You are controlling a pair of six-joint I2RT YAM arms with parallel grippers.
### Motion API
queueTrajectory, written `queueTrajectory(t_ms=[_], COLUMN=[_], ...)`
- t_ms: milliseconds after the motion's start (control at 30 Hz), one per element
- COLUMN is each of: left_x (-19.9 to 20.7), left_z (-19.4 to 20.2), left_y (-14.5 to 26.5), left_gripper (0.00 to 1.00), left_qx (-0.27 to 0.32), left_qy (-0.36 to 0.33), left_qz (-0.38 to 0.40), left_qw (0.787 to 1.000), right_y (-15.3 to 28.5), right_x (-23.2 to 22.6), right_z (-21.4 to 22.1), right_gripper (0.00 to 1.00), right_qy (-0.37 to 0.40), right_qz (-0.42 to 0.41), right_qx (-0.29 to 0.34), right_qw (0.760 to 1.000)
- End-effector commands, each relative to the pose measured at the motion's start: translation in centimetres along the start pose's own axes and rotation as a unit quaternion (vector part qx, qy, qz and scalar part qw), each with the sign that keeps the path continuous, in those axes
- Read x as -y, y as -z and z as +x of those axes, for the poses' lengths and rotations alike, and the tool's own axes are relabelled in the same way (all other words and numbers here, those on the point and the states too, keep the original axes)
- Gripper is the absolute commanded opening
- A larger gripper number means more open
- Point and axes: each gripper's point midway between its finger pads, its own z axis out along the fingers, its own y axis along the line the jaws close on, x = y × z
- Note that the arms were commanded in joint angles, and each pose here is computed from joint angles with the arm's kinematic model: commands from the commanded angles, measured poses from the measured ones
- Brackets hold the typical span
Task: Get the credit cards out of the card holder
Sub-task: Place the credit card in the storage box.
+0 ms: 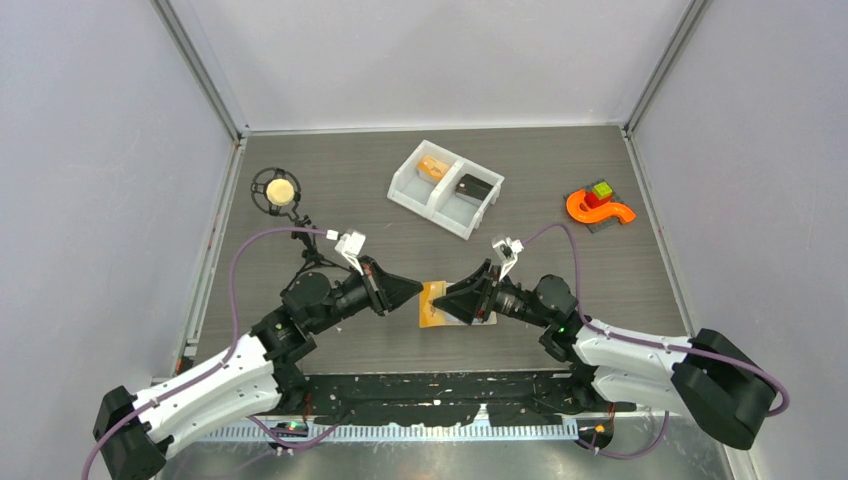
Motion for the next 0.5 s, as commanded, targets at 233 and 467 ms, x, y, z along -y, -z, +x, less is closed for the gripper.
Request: queueTrajectory(t_ms=[233,467], left_x=[-0.3,1.5], left_z=[-1.9,0.3], left_y=[1.2,3.8], left_gripper=[0.18,0.51], left_qx=[0.029,-0.095], left_qy=[-0.021,-0.103], left_qz=[-0.032,-0.013], left_qw=[0.999,0.990], right_y=[-0.6,0.3], right_x=[-3.6,-4.9], right_z=[-0.8,1.3], right_gripper=[0.05,0.05], right_qy=[0.048,0.120], right_qz=[-0.104,-0.146], right_qx=[-0.014,-0.129], right_qw=[0.993,0.973])
